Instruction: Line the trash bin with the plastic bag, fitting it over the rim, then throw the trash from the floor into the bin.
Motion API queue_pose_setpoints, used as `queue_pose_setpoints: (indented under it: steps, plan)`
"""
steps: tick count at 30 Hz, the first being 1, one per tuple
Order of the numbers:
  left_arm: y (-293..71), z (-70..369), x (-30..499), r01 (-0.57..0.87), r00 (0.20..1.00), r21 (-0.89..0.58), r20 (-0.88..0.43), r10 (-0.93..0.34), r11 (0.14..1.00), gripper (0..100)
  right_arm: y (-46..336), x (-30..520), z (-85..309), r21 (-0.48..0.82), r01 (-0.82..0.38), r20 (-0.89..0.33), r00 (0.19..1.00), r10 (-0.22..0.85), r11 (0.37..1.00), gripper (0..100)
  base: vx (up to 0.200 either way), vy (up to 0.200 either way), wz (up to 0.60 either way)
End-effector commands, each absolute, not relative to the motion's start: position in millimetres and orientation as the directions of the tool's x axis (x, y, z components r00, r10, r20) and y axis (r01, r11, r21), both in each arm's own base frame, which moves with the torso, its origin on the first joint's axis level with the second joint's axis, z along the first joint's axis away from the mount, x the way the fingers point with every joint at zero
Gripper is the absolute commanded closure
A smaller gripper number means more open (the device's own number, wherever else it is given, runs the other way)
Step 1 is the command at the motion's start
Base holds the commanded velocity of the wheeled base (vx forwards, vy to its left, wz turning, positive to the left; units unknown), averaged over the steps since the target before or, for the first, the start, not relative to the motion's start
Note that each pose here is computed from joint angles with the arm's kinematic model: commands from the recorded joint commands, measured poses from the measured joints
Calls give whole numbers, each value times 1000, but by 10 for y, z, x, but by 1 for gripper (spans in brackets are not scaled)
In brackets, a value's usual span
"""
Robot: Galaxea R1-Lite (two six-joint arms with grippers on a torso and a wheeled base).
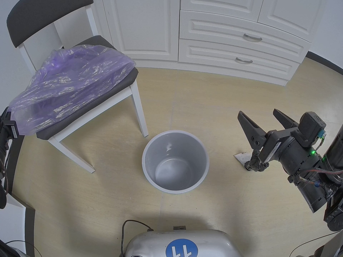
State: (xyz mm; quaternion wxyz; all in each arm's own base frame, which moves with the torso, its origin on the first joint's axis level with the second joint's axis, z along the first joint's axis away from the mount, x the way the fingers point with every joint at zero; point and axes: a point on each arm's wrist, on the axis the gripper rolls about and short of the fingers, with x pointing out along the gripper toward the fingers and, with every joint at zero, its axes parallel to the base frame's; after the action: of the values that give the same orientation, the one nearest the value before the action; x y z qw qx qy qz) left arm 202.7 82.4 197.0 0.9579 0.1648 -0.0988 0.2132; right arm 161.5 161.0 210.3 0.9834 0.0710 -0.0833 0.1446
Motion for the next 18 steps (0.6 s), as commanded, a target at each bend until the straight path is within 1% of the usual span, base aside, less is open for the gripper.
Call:
queue_pose_setpoints:
  steps: [1,3,5,8,10,12,13,15,18]
  plan:
    - [821,1970,2027,-442,889,273,264,375,854,100,1622,1617,2104,116,-301,185,943,277,947,0,0,0,0]
    - [785,1975,2074,-425,894,272,274,354,863,100,1569,1589,2096,117,-291,183,946,267,950,0,0,0,0]
    - [790,1974,2114,-421,895,257,277,351,870,100,1554,1551,2080,109,-303,178,943,281,947,0,0,0,0]
    - [850,1985,2068,-434,882,205,295,367,877,100,1724,1575,2119,103,-335,189,931,312,937,0,0,0,0]
    - [888,2041,2081,-434,877,207,318,359,877,100,1738,1593,2112,108,-331,191,932,307,937,0,0,0,0]
    - [859,2094,2107,-416,880,209,338,333,885,100,1670,1602,2136,126,-306,213,937,276,944,0,0,0,0]
    - [831,2058,2113,-402,889,219,324,323,889,100,1599,1624,2154,133,-283,228,942,248,950,0,0,0,0]
    - [760,2012,2113,-371,904,220,306,297,902,100,1491,1598,2206,138,-272,251,940,232,952,0,0,0,0]
    - [740,1990,2096,-366,908,217,298,296,905,100,1533,1626,2262,140,-286,268,933,242,948,0,0,0,0]
